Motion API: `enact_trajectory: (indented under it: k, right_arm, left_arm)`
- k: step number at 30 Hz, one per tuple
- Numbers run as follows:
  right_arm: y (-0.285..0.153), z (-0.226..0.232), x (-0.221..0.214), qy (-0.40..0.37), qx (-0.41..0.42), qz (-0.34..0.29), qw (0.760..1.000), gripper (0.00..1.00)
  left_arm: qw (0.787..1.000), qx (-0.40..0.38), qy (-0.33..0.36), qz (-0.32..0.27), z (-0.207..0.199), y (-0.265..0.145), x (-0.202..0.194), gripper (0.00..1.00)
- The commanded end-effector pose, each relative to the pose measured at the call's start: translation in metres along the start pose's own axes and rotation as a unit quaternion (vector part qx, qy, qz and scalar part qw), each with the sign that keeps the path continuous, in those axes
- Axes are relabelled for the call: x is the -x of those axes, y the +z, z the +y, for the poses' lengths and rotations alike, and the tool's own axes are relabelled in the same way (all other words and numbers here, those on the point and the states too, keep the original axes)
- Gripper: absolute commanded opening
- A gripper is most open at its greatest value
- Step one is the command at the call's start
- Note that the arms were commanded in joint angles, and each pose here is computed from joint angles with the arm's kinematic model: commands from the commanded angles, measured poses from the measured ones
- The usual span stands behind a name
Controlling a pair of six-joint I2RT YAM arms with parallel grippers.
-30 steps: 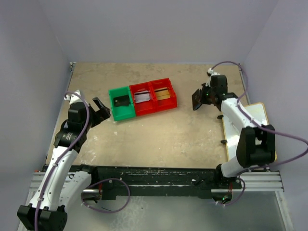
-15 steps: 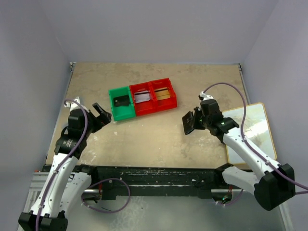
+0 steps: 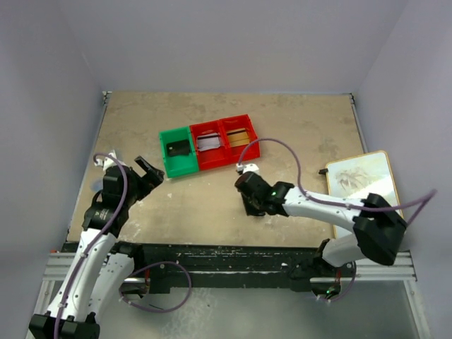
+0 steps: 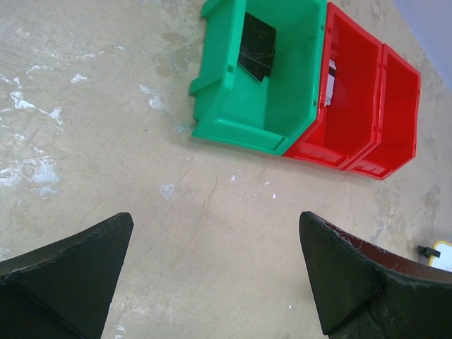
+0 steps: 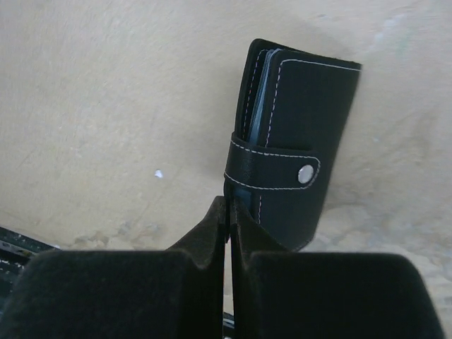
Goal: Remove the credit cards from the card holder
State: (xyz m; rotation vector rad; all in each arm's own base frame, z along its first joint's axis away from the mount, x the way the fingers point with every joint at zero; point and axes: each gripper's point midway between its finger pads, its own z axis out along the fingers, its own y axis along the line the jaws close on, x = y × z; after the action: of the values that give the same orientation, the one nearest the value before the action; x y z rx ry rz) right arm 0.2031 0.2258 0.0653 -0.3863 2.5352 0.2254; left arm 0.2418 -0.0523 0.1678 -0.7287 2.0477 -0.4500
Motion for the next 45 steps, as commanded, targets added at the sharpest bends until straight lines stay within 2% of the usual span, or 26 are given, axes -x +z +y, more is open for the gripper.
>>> enact_trajectory:
  k: [1, 5, 6, 7, 10, 13, 15, 19, 21, 25, 28, 31, 34, 38, 45]
  right_arm:
    - [0.01, 0.044, 0.005, -0.03, 0.013, -0.02, 0.999, 0.0]
    - [0.0, 0.094, 0.01, -0.04, 0.099, -0.044, 0.993, 0.18]
    - [-0.007, 0.105, 0.014, -0.037, 0.127, -0.055, 0.99, 0.19]
    - [-0.015, 0.112, 0.022, -0.027, 0.15, -0.072, 0.986, 0.21]
    - [-0.045, 0.112, 0.036, 0.021, 0.186, -0.114, 0.976, 0.35]
    - [-0.046, 0.074, 0.041, 0.076, 0.126, -0.155, 0.977, 0.36]
    - [-0.038, 0.046, 0.035, 0.122, 0.078, -0.146, 0.979, 0.42]
    - [-0.013, 0.007, 0.014, 0.175, 0.049, -0.091, 0.979, 0.43]
    - [-0.007, 0.002, 0.007, 0.188, 0.055, -0.084, 0.977, 0.43]
    - [-0.001, 0.0, -0.005, 0.237, 0.074, -0.081, 0.965, 0.44]
    - [0.003, -0.009, -0.017, 0.277, 0.072, -0.071, 0.955, 0.44]
    - [0.003, -0.01, -0.022, 0.285, 0.079, -0.071, 0.952, 0.46]
    - [0.005, -0.016, -0.026, 0.287, 0.074, -0.072, 0.952, 0.48]
    - [0.007, -0.021, -0.028, 0.288, 0.068, -0.071, 0.953, 0.55]
    - [0.009, -0.022, -0.025, 0.288, 0.069, -0.074, 0.952, 0.55]
  left_arm:
    - [1.0, 0.008, -0.021, -0.019, 0.003, 0.003, 0.006, 0.99]
    - [0.999, 0.012, -0.027, -0.021, 0.005, 0.004, 0.005, 1.0]
    - [0.999, 0.007, -0.027, -0.018, 0.003, 0.004, 0.004, 1.0]
    - [1.0, -0.001, -0.028, -0.014, 0.0, 0.005, 0.002, 0.99]
    - [0.999, -0.045, -0.026, 0.014, -0.013, 0.012, -0.01, 1.0]
    - [0.993, -0.091, -0.023, 0.066, -0.024, 0.025, -0.036, 0.98]
    - [0.987, -0.13, -0.021, 0.094, -0.038, 0.03, -0.048, 0.9]
    - [0.973, -0.205, 0.026, 0.106, -0.081, 0.028, -0.066, 0.88]
    - [0.964, -0.22, 0.079, 0.128, -0.099, 0.026, -0.087, 0.84]
    - [0.945, -0.222, 0.188, 0.152, -0.12, 0.031, -0.122, 0.76]
    - [0.922, -0.228, 0.267, 0.164, -0.135, 0.034, -0.148, 0.75]
    - [0.899, -0.239, 0.327, 0.168, -0.148, 0.035, -0.167, 0.75]
    - [0.884, -0.238, 0.369, 0.164, -0.159, 0.039, -0.176, 0.74]
    - [0.867, -0.247, 0.404, 0.155, -0.172, 0.041, -0.189, 0.72]
    - [0.83, -0.272, 0.457, 0.169, -0.184, 0.038, -0.222, 0.66]
